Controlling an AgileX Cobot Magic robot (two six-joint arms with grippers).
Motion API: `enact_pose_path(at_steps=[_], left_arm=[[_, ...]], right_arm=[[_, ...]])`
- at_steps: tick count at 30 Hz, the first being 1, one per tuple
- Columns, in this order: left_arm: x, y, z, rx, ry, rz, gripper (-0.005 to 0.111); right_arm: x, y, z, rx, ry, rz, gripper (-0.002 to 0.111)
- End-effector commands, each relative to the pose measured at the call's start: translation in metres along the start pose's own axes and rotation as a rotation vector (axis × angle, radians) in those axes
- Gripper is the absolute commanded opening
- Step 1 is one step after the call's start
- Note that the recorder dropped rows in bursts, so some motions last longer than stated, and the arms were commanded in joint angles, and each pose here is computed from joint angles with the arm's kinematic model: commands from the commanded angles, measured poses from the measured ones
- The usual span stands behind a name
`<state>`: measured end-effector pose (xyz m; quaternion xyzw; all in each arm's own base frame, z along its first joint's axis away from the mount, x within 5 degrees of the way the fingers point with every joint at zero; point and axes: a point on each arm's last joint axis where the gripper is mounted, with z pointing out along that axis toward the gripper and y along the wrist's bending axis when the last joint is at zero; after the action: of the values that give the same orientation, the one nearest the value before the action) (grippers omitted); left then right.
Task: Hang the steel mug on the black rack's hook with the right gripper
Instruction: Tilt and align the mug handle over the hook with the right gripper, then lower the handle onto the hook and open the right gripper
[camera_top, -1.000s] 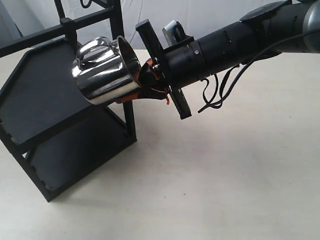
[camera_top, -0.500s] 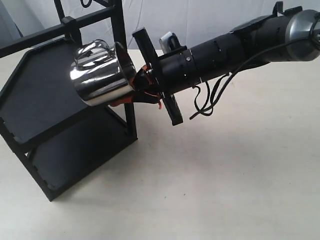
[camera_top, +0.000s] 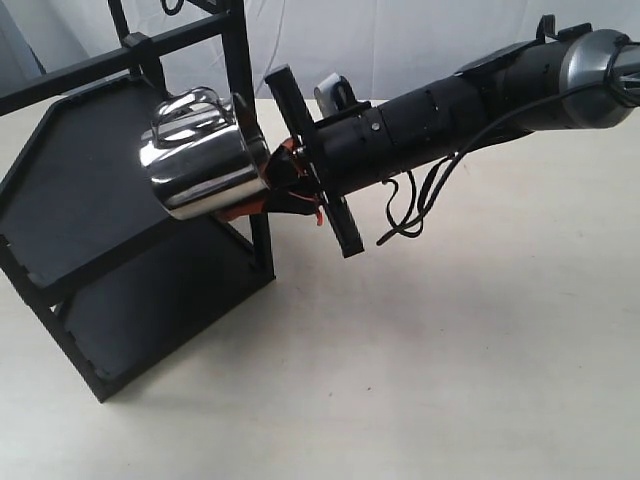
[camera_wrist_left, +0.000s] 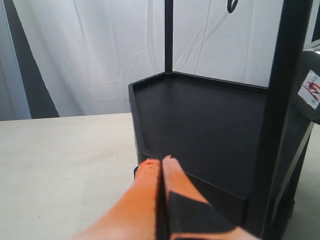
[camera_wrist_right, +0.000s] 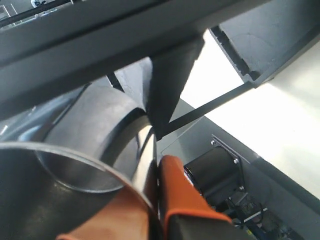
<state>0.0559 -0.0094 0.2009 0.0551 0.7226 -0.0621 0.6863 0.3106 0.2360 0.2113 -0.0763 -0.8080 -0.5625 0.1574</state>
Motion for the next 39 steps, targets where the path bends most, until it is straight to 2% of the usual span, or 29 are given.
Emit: enact_pose_path(at_steps=[1, 5, 7, 8, 10, 17, 22, 27, 35, 37, 39], left_arm=[[-0.001, 0.0, 0.0, 0.005, -0.01, -0.002, 0.002], [-0.001, 0.0, 0.0, 0.005, -0.01, -0.002, 0.002], [-0.001, 0.0, 0.0, 0.005, -0.01, -0.002, 0.002], [-0.001, 0.0, 0.0, 0.005, -0.01, -0.002, 0.002], [-0.001, 0.0, 0.0, 0.005, -0.01, -0.002, 0.002], [-0.001, 0.0, 0.0, 0.005, -0.01, -0.002, 0.002], [-0.001, 0.0, 0.0, 0.005, -0.01, -0.002, 0.002], [-0.001, 0.0, 0.0, 0.005, -0.01, -0.002, 0.002], [-0.001, 0.0, 0.0, 0.005, -0.01, -0.002, 0.002], [-0.001, 0.0, 0.0, 0.005, -0.01, -0.002, 0.002], [-0.001, 0.0, 0.0, 0.005, -0.01, -0.002, 0.002]], right_arm=[[-0.007, -0.004, -0.001, 0.046, -0.062, -0.07, -0.001], [-0.007, -0.002, 0.0, 0.021, -0.064, -0.066, -0.001], [-0.005, 0.006, -0.001, -0.061, -0.044, -0.033, -0.001], [-0.004, 0.014, -0.001, -0.15, -0.036, 0.001, -0.001], [-0.004, 0.017, -0.002, -0.188, -0.035, 0.015, -0.001], [-0.008, 0.002, -0.001, -0.016, -0.079, -0.001, -0.001], [-0.009, -0.001, -0.001, 0.008, -0.086, -0.011, -0.001], [-0.011, -0.007, -0.002, 0.085, -0.107, -0.048, -0.001], [-0.013, -0.009, -0.002, 0.11, -0.122, -0.092, -0.001], [-0.013, -0.009, -0.002, 0.109, -0.128, -0.091, 0.002], [-0.013, -0.009, -0.002, 0.103, -0.129, -0.088, 0.011]])
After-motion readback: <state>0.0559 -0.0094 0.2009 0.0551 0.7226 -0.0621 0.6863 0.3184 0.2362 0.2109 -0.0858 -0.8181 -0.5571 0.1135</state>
